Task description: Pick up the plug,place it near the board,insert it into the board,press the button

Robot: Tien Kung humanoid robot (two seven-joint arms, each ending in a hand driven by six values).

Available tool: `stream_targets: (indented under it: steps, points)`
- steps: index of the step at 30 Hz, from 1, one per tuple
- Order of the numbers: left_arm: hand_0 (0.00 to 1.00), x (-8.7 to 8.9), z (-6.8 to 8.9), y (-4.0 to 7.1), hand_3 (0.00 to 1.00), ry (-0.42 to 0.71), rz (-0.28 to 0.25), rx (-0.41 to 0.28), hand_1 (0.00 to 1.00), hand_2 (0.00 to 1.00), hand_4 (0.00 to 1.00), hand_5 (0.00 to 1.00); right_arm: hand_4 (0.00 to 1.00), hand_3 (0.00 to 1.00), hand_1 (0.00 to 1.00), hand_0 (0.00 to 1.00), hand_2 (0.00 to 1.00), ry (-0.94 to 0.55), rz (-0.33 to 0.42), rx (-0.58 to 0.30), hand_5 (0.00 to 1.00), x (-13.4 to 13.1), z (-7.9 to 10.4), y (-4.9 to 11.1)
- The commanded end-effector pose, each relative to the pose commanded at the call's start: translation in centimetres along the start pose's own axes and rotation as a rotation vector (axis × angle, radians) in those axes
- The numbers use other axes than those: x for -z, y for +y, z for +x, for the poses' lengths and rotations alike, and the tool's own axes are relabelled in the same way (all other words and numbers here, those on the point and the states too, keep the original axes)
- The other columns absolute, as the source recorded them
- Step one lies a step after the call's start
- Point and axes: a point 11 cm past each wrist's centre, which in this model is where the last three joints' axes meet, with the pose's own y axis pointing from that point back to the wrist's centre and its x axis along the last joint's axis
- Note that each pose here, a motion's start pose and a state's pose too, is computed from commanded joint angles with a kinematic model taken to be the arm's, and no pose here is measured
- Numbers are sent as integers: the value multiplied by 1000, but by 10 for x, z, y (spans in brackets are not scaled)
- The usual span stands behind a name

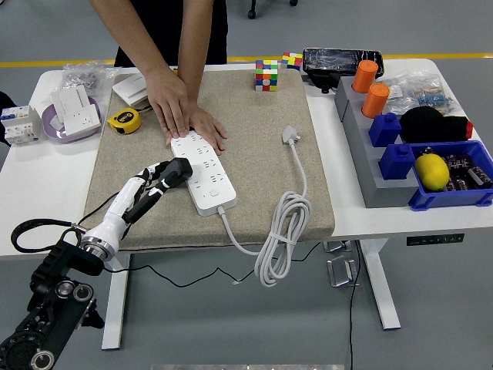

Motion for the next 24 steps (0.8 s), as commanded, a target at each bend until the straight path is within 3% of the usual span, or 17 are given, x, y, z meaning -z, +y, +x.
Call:
stream_targets:
  steps: [24]
  points:
    - [998, 3, -8, -13, 945, -43, 12, 43, 998, 987, 998, 998, 998, 758, 791, 819, 752, -2, 0, -2, 998, 0, 0, 0]
